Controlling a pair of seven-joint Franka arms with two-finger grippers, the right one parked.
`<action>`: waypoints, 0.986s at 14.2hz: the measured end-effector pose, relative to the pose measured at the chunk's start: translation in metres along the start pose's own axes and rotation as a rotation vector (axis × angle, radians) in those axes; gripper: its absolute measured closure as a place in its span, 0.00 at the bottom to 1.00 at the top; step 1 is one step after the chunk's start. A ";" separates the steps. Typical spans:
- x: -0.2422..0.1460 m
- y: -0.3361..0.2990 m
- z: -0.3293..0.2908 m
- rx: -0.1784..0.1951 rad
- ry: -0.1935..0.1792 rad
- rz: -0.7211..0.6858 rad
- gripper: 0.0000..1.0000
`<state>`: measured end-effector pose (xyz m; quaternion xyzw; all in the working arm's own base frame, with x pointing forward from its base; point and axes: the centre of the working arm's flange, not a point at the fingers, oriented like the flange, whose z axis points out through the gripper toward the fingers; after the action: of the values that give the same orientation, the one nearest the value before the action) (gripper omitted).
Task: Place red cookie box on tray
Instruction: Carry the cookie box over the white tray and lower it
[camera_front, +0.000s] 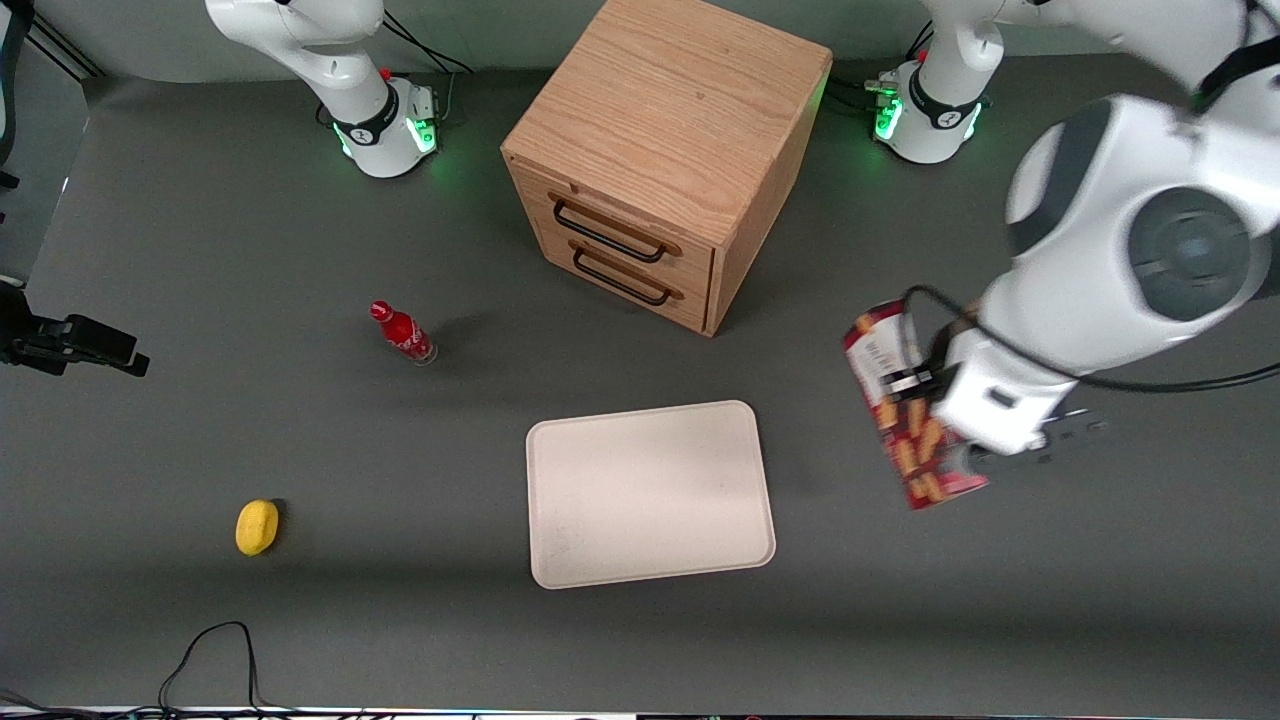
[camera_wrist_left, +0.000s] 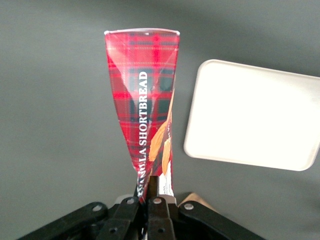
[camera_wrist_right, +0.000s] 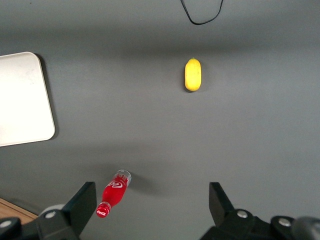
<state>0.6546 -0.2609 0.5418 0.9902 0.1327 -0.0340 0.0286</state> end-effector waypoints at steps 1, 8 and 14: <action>-0.005 0.023 0.013 -0.013 0.012 0.016 0.97; -0.032 0.098 0.061 -0.033 0.029 0.123 0.97; 0.002 0.116 0.219 0.025 0.003 0.164 0.97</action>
<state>0.6738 -0.3862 0.3289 0.9980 0.0508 -0.0316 0.0186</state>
